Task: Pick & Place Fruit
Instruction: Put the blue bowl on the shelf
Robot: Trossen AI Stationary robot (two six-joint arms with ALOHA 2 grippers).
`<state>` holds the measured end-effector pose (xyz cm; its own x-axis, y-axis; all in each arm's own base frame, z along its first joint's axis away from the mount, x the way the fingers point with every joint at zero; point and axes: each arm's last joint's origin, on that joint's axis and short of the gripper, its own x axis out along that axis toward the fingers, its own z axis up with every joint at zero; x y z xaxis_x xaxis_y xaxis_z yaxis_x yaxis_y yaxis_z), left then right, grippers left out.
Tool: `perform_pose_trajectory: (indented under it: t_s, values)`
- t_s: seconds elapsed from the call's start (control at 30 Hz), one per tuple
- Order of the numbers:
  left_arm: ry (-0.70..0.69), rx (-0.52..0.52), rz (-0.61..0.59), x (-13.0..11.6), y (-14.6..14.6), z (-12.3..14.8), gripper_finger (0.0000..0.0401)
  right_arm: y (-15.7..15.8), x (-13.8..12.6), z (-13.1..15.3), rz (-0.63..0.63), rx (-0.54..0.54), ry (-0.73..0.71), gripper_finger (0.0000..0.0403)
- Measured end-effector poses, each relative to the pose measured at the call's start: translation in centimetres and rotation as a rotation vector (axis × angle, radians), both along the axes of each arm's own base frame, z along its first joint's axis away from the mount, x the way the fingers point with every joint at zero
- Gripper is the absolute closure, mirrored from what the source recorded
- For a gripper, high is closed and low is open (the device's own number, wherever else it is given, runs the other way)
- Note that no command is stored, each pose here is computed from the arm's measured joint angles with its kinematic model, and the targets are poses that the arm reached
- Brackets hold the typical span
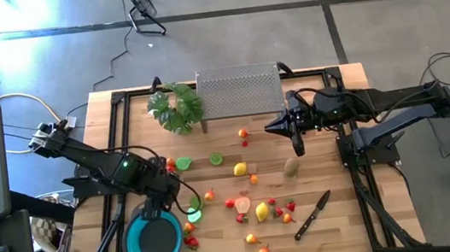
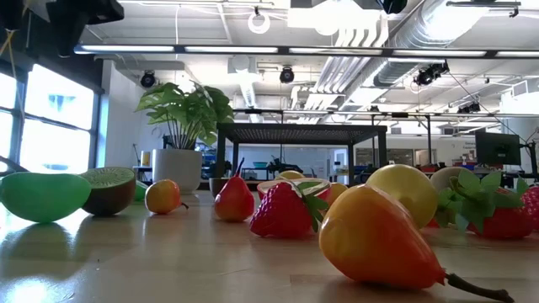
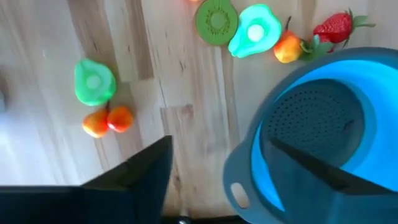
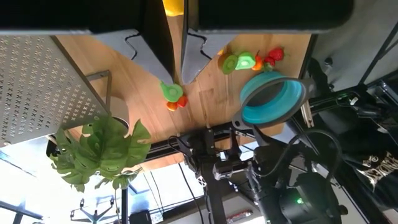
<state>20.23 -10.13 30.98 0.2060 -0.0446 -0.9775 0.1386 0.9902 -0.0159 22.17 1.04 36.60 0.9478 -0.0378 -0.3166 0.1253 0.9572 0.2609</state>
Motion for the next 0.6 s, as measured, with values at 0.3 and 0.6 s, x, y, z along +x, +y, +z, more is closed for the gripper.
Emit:
perform_pose_trajectory:
  t_s: [0.3, 0.6]
  values:
    - [-0.072, -0.002, -0.005, 0.7, -0.3, -0.1, 0.0108, 0.0, 0.0, 0.0, 0.000, 0.000, 0.000, 0.0382]
    - [0.046, -0.058, -0.028, 0.6, -0.6, -3.9, 0.0132, 0.0, 0.0, 0.0, -0.002, 0.005, 0.000, 0.0382]
